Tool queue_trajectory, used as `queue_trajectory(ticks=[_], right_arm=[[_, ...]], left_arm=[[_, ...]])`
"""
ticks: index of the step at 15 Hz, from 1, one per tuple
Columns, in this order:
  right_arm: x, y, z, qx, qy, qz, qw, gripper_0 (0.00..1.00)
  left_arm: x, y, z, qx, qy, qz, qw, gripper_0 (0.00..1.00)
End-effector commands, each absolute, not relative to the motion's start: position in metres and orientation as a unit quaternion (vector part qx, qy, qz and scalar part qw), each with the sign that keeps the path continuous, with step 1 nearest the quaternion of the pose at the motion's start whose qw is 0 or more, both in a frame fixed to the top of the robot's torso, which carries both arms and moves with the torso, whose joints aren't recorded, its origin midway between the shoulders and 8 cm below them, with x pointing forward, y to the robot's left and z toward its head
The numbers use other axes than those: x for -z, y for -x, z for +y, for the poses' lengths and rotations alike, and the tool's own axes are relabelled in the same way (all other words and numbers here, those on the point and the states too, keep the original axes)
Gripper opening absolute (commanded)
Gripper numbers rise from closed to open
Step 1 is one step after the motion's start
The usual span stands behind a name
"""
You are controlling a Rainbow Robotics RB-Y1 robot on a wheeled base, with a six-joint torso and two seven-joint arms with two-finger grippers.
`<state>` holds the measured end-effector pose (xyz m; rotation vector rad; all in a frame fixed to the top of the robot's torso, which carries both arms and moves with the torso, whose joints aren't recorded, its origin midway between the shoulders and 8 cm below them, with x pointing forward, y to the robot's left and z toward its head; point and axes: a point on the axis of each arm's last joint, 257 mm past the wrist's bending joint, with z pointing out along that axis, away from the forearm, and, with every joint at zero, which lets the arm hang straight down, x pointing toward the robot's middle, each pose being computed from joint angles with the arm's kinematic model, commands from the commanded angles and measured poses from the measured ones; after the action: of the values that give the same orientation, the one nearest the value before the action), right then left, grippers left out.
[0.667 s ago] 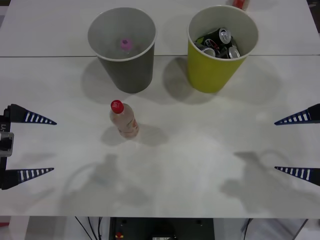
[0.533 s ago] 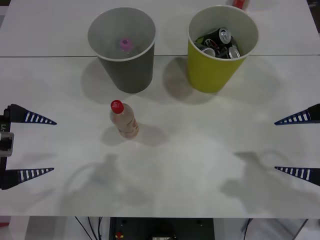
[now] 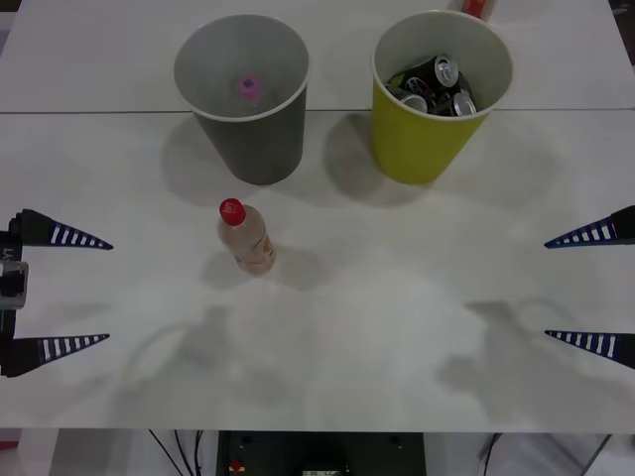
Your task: Put the can into the green bin and the plastic bottle into the gray bin
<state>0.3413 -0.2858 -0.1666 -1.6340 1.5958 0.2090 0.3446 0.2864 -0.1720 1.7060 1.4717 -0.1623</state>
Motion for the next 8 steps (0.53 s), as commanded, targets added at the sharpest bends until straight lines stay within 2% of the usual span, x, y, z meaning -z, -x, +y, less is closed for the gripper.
queue_trajectory(ticks=[1,5,8], right_arm=[[0.167,-0.341,-0.286,-0.083,0.649,0.634,0.411,1.00],[0.167,-0.341,-0.286,-0.083,0.649,0.634,0.411,1.00],[0.167,-0.341,-0.286,-0.083,0.649,0.634,0.411,1.00]], left_arm=[[0.179,-0.352,0.282,0.110,-0.655,0.600,0.446,1.00],[0.185,-0.371,0.276,0.154,-0.615,0.608,0.478,1.00],[0.191,-0.385,0.276,0.155,-0.605,0.603,0.497,1.00]])
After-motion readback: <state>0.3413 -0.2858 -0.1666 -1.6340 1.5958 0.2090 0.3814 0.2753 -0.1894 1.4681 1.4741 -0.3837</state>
